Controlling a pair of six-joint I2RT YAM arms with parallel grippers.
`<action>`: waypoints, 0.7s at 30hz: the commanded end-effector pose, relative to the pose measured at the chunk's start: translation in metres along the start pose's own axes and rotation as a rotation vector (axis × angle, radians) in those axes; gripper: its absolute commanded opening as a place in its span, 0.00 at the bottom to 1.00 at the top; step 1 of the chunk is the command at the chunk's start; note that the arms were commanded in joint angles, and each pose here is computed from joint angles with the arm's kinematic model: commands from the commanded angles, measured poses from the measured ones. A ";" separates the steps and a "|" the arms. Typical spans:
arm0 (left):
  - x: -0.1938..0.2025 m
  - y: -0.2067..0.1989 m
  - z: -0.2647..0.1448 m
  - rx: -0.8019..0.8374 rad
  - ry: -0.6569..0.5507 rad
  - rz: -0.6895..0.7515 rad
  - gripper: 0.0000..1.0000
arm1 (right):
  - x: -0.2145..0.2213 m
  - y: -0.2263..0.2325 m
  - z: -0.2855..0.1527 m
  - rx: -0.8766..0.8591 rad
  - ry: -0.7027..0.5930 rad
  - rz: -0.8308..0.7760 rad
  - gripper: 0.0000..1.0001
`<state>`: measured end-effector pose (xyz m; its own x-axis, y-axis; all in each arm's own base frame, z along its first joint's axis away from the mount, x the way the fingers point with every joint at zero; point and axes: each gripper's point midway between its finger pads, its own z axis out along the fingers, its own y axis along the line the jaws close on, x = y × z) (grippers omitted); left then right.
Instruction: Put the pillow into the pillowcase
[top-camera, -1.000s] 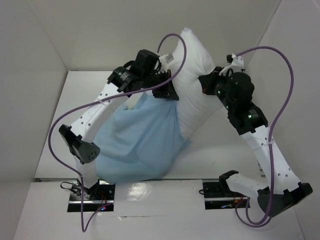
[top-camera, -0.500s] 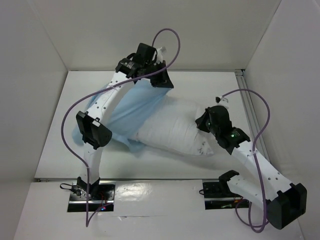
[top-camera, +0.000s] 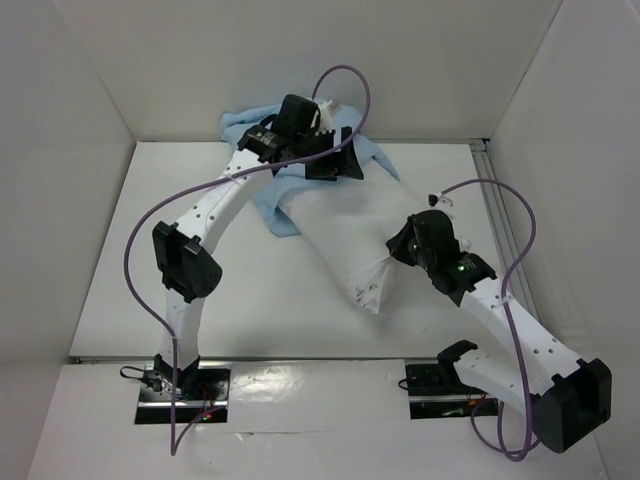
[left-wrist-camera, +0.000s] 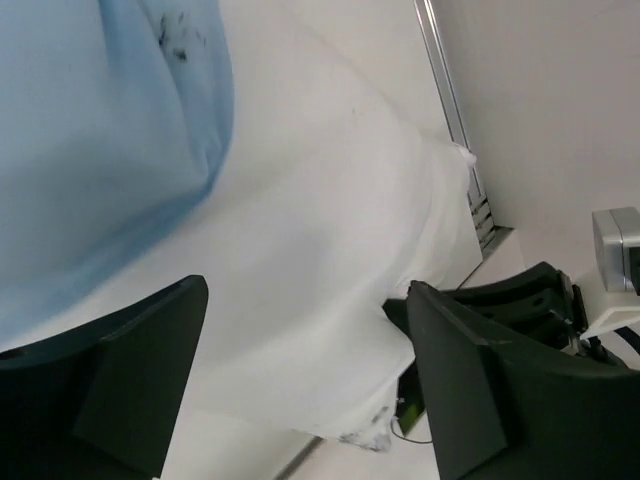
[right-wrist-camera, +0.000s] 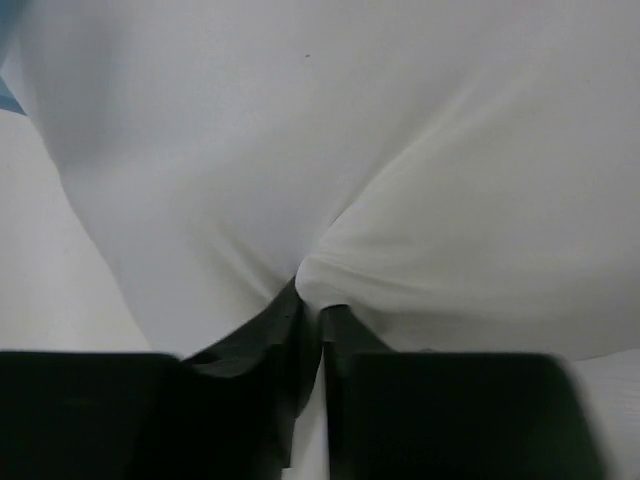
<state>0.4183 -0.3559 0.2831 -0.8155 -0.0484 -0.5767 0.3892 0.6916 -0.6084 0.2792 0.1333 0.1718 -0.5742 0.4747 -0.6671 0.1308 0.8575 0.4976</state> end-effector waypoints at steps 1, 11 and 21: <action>-0.022 -0.035 -0.082 -0.003 -0.139 0.119 0.96 | -0.036 0.030 -0.010 -0.066 -0.091 -0.060 0.24; 0.035 0.145 -0.182 -0.445 -0.326 -0.173 0.92 | -0.141 0.071 -0.050 0.046 -0.199 -0.384 1.00; 0.128 0.216 -0.074 -0.208 -0.182 -0.448 0.96 | -0.089 0.124 0.013 0.054 0.032 -0.661 1.00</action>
<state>0.3288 -0.1318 0.0817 -0.8384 -0.4489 -0.3093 -0.2245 0.8013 -0.5546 0.3687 0.2052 0.3171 -0.4880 -0.0214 -0.8726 -0.1999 0.9759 0.0879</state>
